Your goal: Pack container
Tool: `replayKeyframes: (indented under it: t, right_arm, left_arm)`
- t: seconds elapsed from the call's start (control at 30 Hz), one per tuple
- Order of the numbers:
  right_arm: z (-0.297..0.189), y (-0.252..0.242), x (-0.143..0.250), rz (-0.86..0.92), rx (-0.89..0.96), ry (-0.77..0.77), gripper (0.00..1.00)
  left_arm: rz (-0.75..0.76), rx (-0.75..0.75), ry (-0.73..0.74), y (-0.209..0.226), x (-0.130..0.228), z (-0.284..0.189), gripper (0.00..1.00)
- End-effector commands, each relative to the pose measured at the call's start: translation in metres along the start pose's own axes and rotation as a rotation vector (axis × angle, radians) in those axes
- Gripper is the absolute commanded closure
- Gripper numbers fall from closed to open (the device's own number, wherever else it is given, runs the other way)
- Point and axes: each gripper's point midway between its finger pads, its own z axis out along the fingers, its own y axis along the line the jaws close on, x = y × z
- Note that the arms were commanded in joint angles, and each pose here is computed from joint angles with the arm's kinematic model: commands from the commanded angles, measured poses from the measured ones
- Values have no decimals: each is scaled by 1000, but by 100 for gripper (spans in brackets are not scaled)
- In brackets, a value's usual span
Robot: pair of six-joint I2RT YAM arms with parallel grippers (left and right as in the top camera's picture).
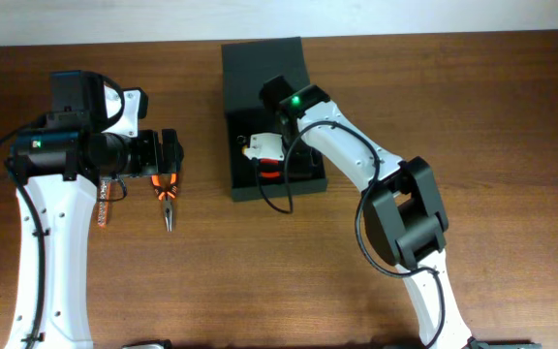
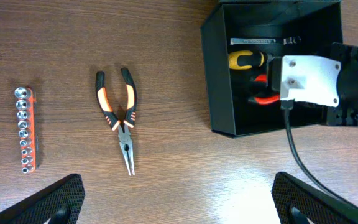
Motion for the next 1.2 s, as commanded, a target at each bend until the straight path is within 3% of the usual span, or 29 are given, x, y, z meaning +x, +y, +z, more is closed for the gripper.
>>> replayKeyframes:
  t: [0.0, 0.1, 0.17, 0.37, 0.43, 0.47, 0.57, 0.73, 0.93, 1.03, 1.17]
  right_arm:
    - [1, -2, -1, -17, 19, 13, 95]
    - [1, -5, 2, -14, 31, 25, 75]
    - [0, -6, 2, -3, 37, 25, 66]
    - [-23, -17, -2, 95, 130, 42, 65]
    - [-43, -21, -12, 126, 171, 5, 56]
    - [-58, -23, -18, 142, 196, -20, 49]
    - [-103, -26, -29, 178, 259, -86, 46]
    - [-188, -36, -34, 388, 369, -243, 39]
    - [-261, -55, 5, 704, 452, -391, 25]
    - [-270, -72, 47, 917, 461, -413, 20]
    - [-264, -88, 109, 1161, 401, -411, 19]
  left_arm:
    - [15, -1, -5, 1, -3, -1, 1]
    - [14, -1, -5, 1, -3, -1, 1]
    - [15, -1, -5, 1, -3, -1, 1]
    - [15, -1, -5, 1, -3, -1, 1]
    - [15, -1, -5, 1, -3, -1, 1]
    - [15, -1, -5, 1, -3, -1, 1]
    - [15, -1, -8, 1, -4, -1, 1]
    - [15, -1, -8, 1, -4, -1, 1]
    - [14, -77, 1, 14, -2, -1, 1]
    - [30, -144, 57, 27, 7, 4, 1]
    - [8, -147, 234, 35, 30, 35, 1]
